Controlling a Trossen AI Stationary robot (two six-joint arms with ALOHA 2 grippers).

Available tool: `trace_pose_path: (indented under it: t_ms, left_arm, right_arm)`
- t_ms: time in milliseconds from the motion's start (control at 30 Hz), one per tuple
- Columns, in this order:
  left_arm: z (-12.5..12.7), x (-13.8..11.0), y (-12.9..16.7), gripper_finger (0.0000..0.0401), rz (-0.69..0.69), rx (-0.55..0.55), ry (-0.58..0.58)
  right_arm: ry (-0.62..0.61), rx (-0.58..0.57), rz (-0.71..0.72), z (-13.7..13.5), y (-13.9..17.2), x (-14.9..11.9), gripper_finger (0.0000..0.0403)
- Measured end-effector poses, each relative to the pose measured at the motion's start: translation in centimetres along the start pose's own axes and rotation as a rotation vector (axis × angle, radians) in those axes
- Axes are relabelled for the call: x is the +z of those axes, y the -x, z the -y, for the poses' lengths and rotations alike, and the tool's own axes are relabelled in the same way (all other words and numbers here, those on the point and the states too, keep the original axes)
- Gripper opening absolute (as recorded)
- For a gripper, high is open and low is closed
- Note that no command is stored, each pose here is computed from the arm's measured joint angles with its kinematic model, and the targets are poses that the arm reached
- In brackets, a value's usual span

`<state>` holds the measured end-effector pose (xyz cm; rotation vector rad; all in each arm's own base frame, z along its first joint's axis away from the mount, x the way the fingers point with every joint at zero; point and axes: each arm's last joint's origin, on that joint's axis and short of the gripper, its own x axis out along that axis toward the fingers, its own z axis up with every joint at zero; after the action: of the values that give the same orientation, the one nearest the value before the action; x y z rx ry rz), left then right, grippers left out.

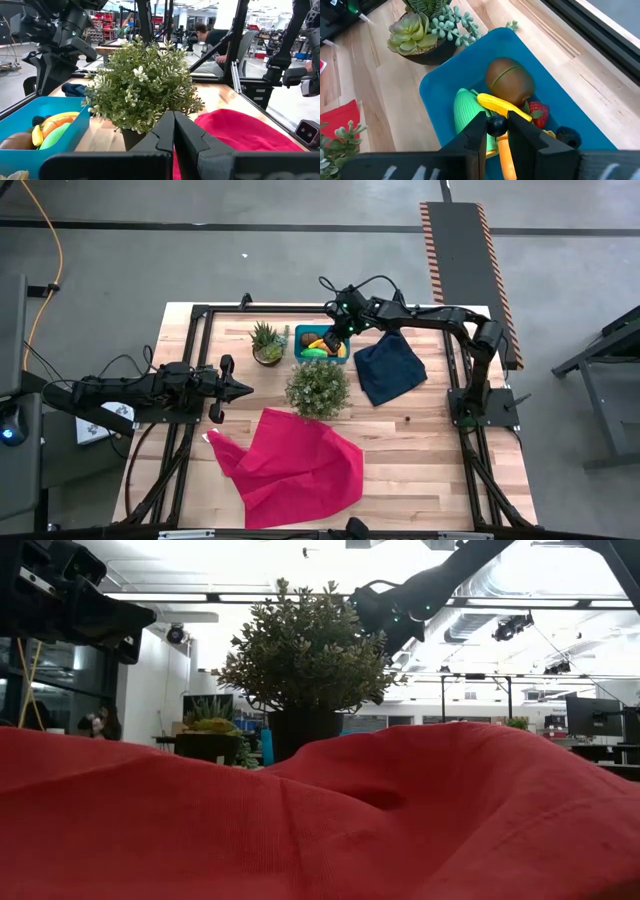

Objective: Pick and placing Produce into tupperware
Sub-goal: Put the left blueberry into the blue bin, then put the blueberry into the blue bin

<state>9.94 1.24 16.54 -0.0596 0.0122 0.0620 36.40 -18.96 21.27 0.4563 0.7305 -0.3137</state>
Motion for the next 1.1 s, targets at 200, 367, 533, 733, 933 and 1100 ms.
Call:
trace_pose_path:
  t_ms: [200, 367, 533, 733, 933, 1100]
  left_arm:
    - [0.00, 0.00, 0.00, 0.0001, 0.000, 0.000, 0.000]
    - [0.00, 0.00, 0.00, 0.0001, 0.000, 0.000, 0.000]
    - [0.00, 0.00, 0.00, 0.0001, 0.000, 0.000, 0.000]
    - [0.00, 0.00, 0.00, 0.0001, 0.000, 0.000, 0.000]
    - [0.00, 0.00, 0.00, 0.0001, 0.000, 0.000, 0.000]
    - [0.00, 0.00, 0.00, 0.0001, 0.000, 0.001, 0.000]
  right_arm:
    - [0.005, 0.002, 0.015, -0.03, 0.00, 0.15, 0.0063]
    - [0.007, 0.005, 0.035, -0.06, 0.01, 0.34, 0.0091]
    - [0.007, -0.009, 0.037, -0.02, 0.01, 0.34, 0.0102]
    - [0.004, -0.011, 0.037, 0.02, 0.01, 0.35, 0.0103]
    - [0.001, -0.014, 0.038, 0.10, 0.03, 0.37, 0.0103]
    - [-0.076, -0.031, 0.067, 0.84, 0.91, 0.88, 0.0103]
